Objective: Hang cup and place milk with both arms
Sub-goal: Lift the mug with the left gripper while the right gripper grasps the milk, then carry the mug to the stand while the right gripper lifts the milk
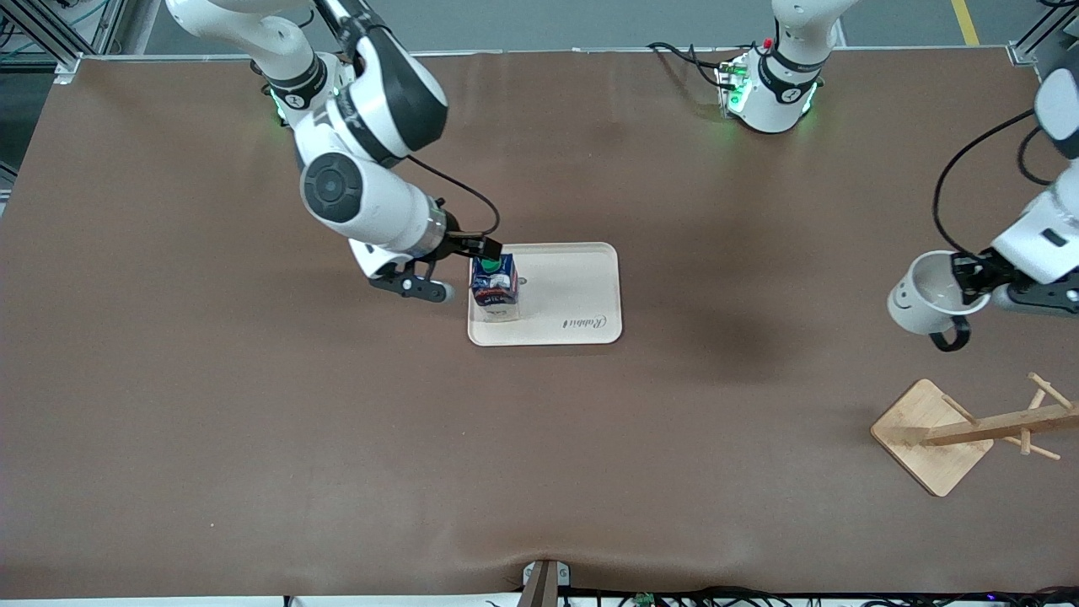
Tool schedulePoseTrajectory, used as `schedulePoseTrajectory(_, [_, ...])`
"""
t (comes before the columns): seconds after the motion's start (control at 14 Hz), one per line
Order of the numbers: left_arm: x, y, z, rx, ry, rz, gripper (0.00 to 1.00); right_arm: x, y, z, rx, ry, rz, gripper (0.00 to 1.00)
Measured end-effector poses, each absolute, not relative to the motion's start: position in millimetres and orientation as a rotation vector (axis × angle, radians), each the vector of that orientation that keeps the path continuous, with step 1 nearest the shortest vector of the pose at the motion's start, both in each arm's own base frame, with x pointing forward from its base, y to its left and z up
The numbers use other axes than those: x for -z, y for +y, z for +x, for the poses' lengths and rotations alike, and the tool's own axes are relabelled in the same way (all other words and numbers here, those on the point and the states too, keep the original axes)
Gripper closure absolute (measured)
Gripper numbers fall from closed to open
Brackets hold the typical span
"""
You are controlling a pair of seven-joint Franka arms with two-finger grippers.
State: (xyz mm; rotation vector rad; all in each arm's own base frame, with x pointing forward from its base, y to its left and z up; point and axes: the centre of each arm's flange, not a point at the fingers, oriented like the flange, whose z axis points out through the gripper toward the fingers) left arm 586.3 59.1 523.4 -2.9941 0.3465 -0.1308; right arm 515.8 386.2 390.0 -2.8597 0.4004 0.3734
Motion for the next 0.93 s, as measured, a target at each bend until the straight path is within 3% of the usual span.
schedulePoseTrajectory(0.93, [-507, 154, 635, 0.202, 0.798, -2.984, 0.95, -322, 403, 522, -0.269, 0.31, -3.016, 0.0])
